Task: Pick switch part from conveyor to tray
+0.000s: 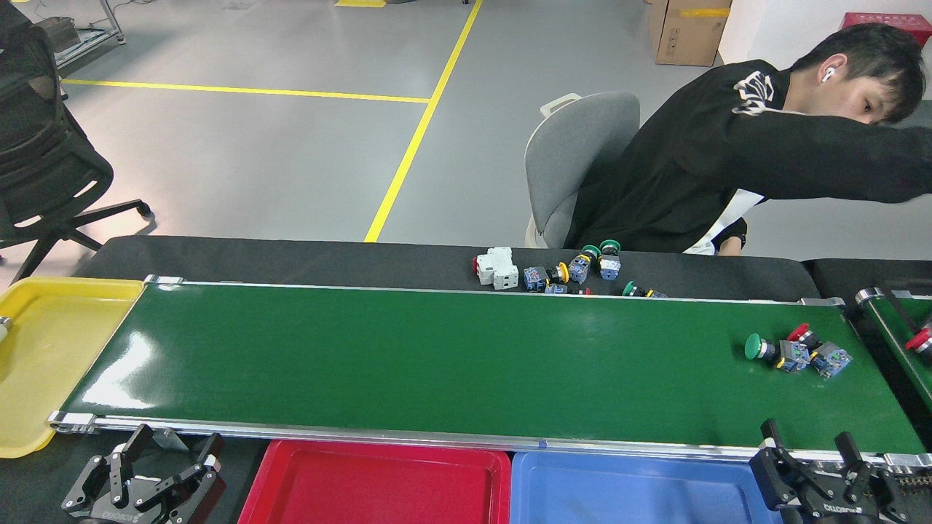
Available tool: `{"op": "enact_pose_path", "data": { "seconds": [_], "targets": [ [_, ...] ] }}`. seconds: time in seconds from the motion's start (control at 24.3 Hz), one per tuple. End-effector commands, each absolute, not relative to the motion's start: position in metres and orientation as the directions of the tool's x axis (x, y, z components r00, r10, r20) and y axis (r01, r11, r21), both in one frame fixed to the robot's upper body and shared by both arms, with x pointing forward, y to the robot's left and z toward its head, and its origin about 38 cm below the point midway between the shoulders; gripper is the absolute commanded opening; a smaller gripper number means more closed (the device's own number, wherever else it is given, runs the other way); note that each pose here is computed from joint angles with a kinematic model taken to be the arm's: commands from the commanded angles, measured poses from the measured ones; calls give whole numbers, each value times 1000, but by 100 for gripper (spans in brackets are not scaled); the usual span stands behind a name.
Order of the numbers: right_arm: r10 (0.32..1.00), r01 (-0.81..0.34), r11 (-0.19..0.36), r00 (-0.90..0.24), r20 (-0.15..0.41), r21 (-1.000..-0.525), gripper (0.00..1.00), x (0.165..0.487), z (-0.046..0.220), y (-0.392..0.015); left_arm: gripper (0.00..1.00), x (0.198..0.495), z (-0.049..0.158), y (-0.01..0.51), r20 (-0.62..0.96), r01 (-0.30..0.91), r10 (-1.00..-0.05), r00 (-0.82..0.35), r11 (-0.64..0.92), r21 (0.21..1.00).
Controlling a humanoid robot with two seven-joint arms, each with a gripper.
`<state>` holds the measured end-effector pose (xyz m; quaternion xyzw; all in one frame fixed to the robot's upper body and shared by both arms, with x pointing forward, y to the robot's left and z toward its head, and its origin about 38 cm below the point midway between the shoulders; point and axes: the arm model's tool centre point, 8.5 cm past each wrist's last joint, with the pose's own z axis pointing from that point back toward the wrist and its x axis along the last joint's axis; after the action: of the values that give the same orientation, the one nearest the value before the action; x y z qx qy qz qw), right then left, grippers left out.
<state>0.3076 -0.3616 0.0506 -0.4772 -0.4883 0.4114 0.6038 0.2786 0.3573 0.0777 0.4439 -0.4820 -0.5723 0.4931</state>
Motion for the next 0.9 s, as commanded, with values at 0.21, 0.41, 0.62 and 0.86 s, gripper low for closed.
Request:
{"op": "enact_pose_path", "data": {
  "seconds": [0.21,0.41,0.62,0.86],
  "targets": [
    [969,-102,174,196,152,-979,99,382,43,-340,100,283,88,357,-44,91,-991,-127,-56,994],
    [963,-158,160,241,119,-974,99,409,31,-344,100,288,98,363,-68,52,-989,-132,-75,996],
    [958,-175,186,249,139,-967,99,443,34,-342,100,289,101,367,-80,45,-988,-129,-86,995],
    [978,-210,156,166,122,-965,97,473,39,-306,100,289,101,363,-55,33,-990,-127,-59,998]
  ]
}}
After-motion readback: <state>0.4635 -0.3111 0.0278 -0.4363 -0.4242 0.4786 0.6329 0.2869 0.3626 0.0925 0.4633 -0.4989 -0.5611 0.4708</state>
